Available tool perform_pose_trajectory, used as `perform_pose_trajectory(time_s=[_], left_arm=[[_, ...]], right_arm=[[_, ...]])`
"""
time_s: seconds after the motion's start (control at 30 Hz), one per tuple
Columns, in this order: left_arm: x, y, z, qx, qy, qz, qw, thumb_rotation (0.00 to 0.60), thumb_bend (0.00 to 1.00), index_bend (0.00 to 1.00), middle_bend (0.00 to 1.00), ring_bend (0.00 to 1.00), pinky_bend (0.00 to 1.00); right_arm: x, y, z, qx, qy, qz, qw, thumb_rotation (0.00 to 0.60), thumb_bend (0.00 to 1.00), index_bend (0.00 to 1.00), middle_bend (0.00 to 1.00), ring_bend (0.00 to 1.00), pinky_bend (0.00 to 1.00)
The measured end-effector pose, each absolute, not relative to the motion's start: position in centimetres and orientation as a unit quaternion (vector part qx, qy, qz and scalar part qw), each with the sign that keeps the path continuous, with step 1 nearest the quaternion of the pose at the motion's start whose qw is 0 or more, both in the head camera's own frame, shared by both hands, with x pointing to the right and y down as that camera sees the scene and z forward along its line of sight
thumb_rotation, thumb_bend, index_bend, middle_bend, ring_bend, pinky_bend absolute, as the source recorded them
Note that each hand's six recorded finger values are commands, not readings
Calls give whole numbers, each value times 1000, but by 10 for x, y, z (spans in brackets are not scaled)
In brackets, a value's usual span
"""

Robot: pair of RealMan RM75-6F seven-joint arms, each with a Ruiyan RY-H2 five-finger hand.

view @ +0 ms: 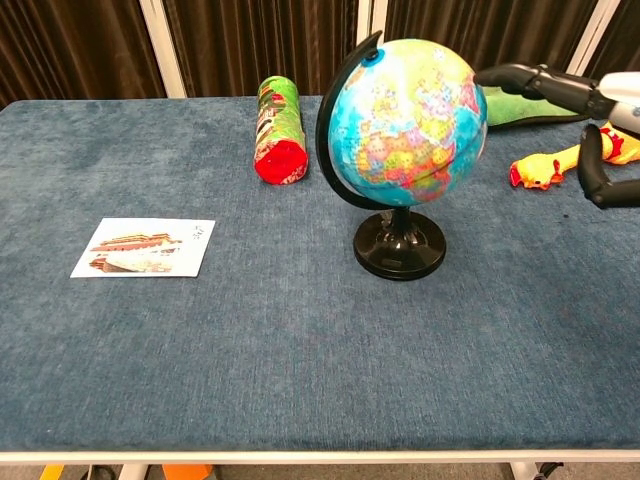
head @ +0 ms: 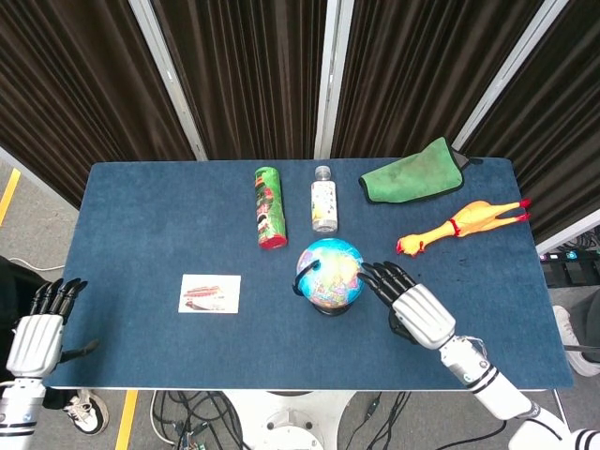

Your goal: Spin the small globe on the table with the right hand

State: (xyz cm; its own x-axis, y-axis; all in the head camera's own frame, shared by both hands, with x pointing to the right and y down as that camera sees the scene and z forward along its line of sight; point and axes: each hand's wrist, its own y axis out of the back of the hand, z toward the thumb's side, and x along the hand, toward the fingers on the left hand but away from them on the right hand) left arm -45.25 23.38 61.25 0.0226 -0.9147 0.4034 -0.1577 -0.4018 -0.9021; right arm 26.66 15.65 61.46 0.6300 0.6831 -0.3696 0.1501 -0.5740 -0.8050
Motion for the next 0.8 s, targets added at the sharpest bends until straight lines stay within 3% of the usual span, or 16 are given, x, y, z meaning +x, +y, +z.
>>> perform_pose_trajectory(time_s=[0.6, 0.8], left_arm=[[-455, 234, 613, -627, 427, -555, 340, 600, 0, 103, 90, 0, 67], [-455, 234, 614, -627, 427, -557, 339, 600, 0, 103, 90, 0, 67]], right_arm=[[281, 103, 636, -796, -279, 400, 358, 574, 1000, 0, 0, 0, 0], [298, 94, 626, -783, -306, 402, 362, 566, 1000, 0, 0, 0, 0]])
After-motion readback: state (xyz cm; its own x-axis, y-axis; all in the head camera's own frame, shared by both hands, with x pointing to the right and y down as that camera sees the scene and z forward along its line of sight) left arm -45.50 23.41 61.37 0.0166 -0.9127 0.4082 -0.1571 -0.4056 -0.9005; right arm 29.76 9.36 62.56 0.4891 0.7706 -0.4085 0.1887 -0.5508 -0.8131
